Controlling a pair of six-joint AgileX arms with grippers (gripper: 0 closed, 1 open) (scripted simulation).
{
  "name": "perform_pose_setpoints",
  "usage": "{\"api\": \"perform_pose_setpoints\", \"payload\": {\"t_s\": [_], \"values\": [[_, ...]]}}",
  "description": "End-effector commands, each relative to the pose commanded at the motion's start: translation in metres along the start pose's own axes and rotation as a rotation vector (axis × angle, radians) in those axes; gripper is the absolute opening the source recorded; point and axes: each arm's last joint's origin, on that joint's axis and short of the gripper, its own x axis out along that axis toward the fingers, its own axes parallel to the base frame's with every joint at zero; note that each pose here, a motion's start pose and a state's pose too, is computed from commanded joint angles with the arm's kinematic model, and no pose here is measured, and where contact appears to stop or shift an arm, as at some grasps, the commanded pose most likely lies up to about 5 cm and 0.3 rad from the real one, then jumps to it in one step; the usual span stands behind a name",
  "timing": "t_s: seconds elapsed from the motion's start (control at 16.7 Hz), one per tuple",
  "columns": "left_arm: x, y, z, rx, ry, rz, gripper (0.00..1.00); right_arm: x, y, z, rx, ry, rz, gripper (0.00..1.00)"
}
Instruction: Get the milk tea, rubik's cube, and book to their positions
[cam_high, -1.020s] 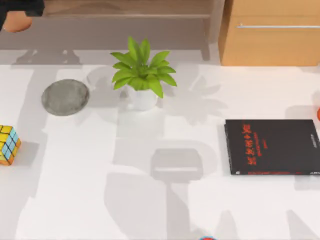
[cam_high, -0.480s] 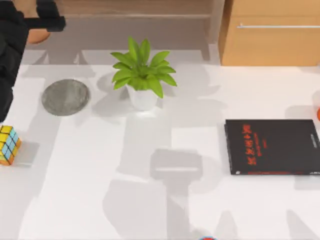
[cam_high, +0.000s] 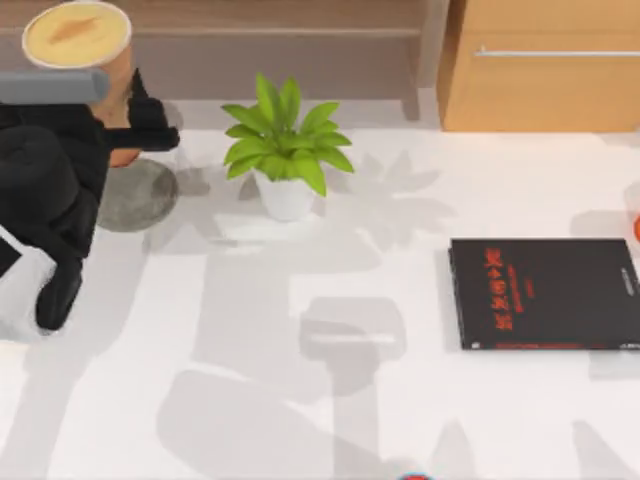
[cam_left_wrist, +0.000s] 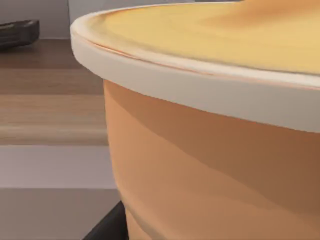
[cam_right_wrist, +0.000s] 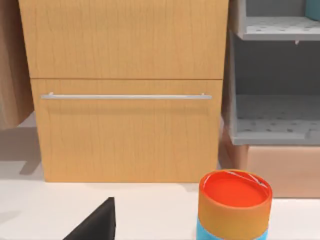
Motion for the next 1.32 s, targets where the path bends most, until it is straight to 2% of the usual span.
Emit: {"api": "perform_pose_setpoints", "payload": {"t_s": [0.48, 0.9, 1.2, 1.32], "values": [[0.000, 0.001, -0.008, 0.004, 0.007, 0.004, 0.00, 0.000, 0.000, 0.000, 0.000, 0.000, 0.000, 1.00], [-0.001, 0.000, -0.034, 0.003, 0.009, 0.001, 0.00, 0.000, 0.000, 0.000, 0.000, 0.000, 0.000, 1.00], [-0.002, 0.000, -0.037, 0.003, 0.011, 0.000, 0.00, 0.000, 0.000, 0.000, 0.000, 0.000, 0.000, 1.00], [-0.002, 0.000, -0.037, 0.003, 0.011, 0.000, 0.15, 0.000, 0.000, 0.000, 0.000, 0.000, 0.000, 1.00]]}}
